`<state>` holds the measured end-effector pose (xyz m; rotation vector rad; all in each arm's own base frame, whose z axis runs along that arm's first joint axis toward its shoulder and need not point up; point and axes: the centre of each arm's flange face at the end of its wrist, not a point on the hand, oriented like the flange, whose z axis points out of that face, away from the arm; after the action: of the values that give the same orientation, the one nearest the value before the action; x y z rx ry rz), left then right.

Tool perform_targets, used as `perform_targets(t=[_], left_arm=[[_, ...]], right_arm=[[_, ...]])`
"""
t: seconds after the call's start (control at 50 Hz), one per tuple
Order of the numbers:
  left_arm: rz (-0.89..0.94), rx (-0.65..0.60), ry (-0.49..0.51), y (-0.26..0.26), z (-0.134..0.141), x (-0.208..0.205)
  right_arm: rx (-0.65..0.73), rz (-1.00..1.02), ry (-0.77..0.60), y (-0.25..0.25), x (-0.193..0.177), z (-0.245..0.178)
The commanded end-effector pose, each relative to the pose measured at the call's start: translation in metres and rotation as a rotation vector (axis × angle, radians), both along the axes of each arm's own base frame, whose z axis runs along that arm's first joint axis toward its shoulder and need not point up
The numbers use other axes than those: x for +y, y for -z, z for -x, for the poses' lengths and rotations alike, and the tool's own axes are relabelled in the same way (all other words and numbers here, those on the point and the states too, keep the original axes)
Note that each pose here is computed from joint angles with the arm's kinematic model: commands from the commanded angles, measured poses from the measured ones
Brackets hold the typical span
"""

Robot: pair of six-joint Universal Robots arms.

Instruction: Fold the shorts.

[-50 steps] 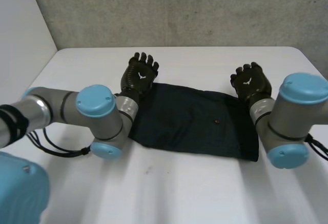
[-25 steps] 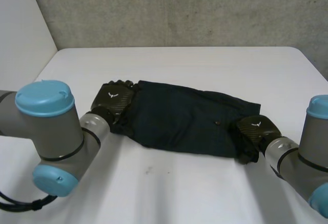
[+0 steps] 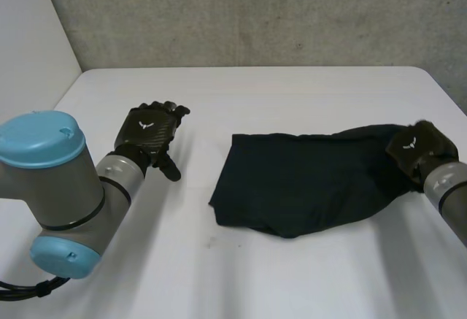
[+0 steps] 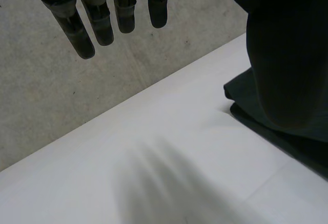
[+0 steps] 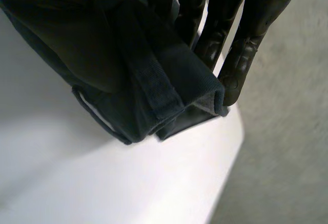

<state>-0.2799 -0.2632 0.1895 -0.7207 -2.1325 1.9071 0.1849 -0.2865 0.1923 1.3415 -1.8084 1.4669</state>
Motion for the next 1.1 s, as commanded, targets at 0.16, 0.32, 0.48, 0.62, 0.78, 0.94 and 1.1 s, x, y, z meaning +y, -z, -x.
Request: perform_targets(t=[0.16,0.32,0.48,0.62,0.78,0.94,1.1], left_arm=[[0.012,0.006,-0.004,-0.005,-0.001,0.001],[0.076,0.032,0.014,-0.026,0.003,0.002],[0.215,0.1,0.038,-0.071,0.012,-0.002],[0.278,0.145,0.089,-0.092,0.036,-0.002],[0.227,0.137,0.198,-0.063,0.082,0.008],[0.121,0.082,0.273,-0.012,0.109,0.017],[0.04,0.029,0.298,0.024,0.118,0.023]], right_arm=[[0.076,0.115,-0.817,0.002,0.074,-0.143],[-0.048,-0.03,-1.039,0.03,0.107,-0.161],[-0.362,-0.299,-0.846,0.018,0.101,-0.155],[-0.757,-0.397,-0.628,-0.038,0.081,-0.126],[-0.944,-0.265,-0.272,-0.072,0.044,-0.079],[-0.821,-0.322,-0.181,-0.039,0.03,-0.077],[-0.746,-0.318,-0.079,-0.01,0.008,-0.076]])
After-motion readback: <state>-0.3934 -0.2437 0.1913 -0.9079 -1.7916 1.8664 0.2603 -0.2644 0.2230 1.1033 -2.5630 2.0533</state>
